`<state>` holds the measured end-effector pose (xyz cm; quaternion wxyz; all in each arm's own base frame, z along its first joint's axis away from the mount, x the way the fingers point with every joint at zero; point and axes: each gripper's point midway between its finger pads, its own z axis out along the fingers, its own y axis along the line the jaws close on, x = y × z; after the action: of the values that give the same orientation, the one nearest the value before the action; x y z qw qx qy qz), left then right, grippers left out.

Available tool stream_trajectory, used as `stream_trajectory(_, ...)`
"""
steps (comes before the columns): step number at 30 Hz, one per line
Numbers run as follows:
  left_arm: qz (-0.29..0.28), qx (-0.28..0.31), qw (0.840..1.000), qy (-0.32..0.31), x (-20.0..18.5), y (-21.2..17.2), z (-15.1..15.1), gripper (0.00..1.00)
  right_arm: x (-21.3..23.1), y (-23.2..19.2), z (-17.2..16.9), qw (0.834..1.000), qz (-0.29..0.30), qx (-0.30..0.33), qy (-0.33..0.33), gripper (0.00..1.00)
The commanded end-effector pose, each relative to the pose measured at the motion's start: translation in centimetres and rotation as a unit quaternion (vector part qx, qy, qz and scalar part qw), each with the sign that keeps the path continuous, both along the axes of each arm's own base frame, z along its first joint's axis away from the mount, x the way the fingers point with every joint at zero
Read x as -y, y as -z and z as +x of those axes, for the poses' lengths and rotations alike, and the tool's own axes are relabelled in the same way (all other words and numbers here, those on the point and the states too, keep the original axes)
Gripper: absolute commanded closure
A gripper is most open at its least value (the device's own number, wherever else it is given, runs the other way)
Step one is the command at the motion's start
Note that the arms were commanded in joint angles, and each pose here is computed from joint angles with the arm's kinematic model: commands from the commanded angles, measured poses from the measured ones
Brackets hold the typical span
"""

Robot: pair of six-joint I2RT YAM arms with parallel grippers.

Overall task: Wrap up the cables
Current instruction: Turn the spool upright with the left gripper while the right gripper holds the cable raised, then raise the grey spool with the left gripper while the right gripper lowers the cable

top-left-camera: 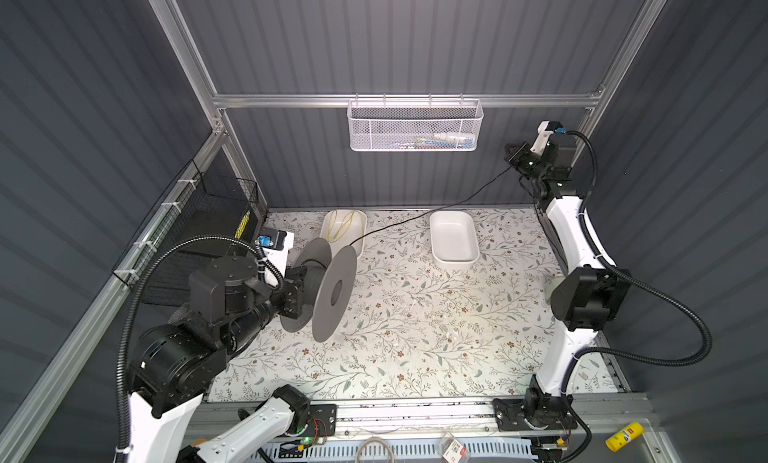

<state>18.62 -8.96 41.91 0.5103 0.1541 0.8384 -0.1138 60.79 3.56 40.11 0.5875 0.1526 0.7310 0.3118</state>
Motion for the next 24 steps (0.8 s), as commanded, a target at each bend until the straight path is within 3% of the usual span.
stream_trajectory(1, -0.037, 0.021, 0.998, 0.038, 2.1, -2.7, 0.6, 1.00, -1.2, -0.4, -0.7, 1.000, -0.018, 0.008, -0.010, 1.00)
stream_trajectory(7, -0.100, 0.109, 0.988, 0.054, 3.4, -10.3, 1.5, 1.00, -4.8, 5.2, -1.7, 0.998, -0.047, -0.028, -0.022, 1.00)
stream_trajectory(14, -0.154, 0.205, 0.966, -0.026, 2.6, -17.4, 5.3, 1.00, -12.6, 13.1, -5.2, 0.990, -0.100, -0.067, -0.067, 1.00)
stream_trajectory(19, -0.170, 0.265, 0.941, -0.122, 1.1, -19.7, 9.0, 1.00, -19.8, 14.6, -10.7, 0.981, -0.153, -0.040, -0.111, 1.00)
stream_trajectory(24, -0.168, 0.302, 0.919, -0.188, 0.5, -20.6, 12.0, 1.00, -26.7, 12.9, -16.3, 0.961, -0.224, 0.012, -0.162, 1.00)
